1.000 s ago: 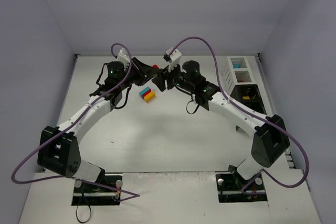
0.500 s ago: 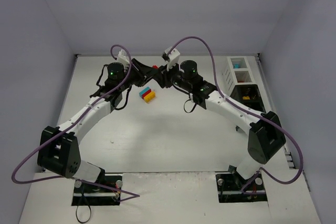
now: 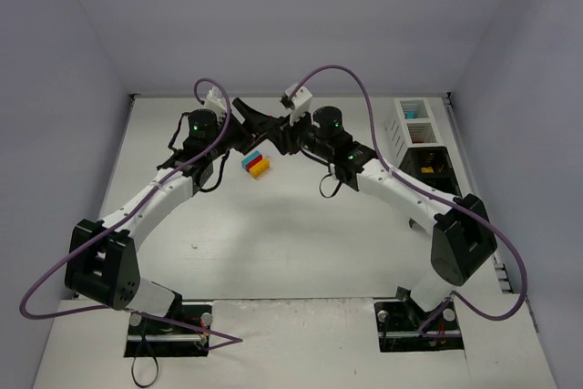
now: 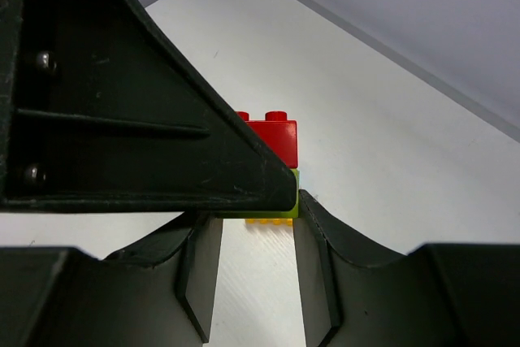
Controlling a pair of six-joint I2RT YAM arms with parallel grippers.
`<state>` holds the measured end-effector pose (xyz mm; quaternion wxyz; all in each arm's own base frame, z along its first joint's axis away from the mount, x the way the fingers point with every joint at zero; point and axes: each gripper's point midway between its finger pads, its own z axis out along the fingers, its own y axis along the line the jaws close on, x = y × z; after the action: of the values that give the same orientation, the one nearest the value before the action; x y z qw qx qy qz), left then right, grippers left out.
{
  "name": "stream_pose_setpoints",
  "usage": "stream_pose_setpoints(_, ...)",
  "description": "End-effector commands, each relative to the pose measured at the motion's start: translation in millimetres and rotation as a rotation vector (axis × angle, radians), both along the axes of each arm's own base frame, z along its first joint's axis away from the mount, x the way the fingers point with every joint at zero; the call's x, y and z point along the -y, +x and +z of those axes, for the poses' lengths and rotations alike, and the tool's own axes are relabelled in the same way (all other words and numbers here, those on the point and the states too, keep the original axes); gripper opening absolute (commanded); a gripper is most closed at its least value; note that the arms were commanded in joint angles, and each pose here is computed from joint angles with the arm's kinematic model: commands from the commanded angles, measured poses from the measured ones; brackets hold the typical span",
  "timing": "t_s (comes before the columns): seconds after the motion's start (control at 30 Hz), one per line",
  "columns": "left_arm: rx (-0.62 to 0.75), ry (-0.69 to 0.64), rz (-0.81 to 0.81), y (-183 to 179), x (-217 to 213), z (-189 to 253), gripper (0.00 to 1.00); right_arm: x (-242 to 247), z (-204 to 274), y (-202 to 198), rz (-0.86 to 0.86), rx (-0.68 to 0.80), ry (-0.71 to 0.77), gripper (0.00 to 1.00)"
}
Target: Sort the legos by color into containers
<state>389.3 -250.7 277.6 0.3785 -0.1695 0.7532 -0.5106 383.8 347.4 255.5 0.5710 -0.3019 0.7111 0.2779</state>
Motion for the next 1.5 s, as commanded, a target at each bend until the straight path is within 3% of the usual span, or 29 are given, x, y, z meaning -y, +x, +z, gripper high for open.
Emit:
stream_pose_setpoints(0.0,0.152,-0.024,0.005,-1,-2,54,0.67,6,52,-7,-0.006,0.116,0.085,0.0)
stream_pose_setpoints(0.2,0.157,-0.023,0.028,5,-4,52,0.63,9,52,-13,0.003,0.108,0.09,0.0)
stream_pose_setpoints(0.5,0.166,-0.036,0.025,7,-2,49,0.36,9,48,-16,0.012,0.098,0.087,0.0)
stream_pose_setpoints(0.67,0.196,-0.023,0.034,7,-5,53,0.35,11,43,-20,0.017,0.083,0.076,0.0)
stream_pose_setpoints(0.83,0.2,0.002,0.057,10,-11,49,0.23,21,29,-30,0.013,0.048,0.043,0.0)
stream_pose_setpoints(1.23,0.189,0.006,0.082,19,-19,42,0.14,50,-2,-51,-0.021,-0.021,-0.026,0.0)
stream_pose_setpoints(1.37,0.185,0.02,0.08,20,-20,37,0.13,74,-7,-41,-0.12,-0.042,-0.043,0.0)
stream_pose_setpoints(1.47,0.165,0.056,0.065,17,-19,26,0.14,134,-26,-19,-0.376,-0.124,-0.074,0.0)
